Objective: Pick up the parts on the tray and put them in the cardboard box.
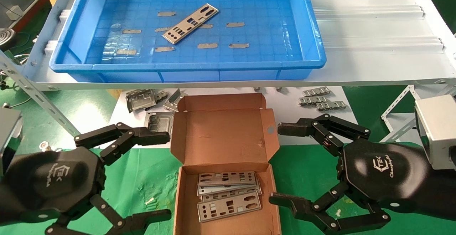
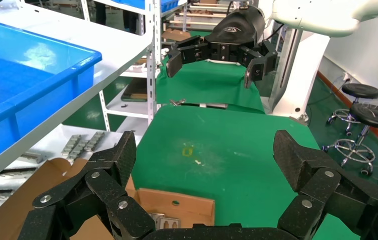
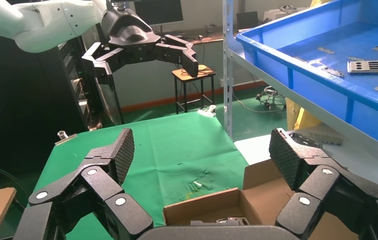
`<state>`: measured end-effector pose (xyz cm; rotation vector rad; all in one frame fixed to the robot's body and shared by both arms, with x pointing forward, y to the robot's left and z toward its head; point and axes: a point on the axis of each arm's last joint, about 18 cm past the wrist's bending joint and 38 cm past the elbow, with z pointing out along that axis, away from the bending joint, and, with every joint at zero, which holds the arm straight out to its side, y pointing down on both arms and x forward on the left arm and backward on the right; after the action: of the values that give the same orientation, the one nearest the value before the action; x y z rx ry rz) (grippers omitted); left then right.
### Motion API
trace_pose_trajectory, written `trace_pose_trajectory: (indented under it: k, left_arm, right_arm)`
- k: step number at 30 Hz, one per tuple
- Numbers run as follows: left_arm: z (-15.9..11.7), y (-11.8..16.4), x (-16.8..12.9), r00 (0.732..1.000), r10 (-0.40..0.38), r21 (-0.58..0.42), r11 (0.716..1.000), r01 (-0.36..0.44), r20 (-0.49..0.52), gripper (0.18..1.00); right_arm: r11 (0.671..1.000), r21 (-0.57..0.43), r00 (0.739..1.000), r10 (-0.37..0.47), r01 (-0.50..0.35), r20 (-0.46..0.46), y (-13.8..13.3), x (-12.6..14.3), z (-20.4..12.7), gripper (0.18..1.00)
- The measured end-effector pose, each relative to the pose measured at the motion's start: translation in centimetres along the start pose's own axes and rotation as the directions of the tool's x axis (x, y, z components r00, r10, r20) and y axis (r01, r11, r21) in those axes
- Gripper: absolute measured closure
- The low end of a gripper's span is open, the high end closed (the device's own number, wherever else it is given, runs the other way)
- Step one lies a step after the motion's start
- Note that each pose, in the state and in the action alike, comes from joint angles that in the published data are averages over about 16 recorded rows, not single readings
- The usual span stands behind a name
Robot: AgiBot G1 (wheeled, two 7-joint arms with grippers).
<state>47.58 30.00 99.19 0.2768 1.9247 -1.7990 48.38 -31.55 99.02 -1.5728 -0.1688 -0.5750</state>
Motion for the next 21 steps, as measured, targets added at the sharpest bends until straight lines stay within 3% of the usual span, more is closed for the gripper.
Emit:
trace_pose_trajectory:
  k: [21]
  left_arm:
    - [0.00,0.00,0.00,1.000,0.000,0.000,1.000,0.000,0.000,0.184]
  right_arm:
    - [1.000,0.000,1.000,0.000,0.000,0.000,0.00,0.00,0.00,0.178]
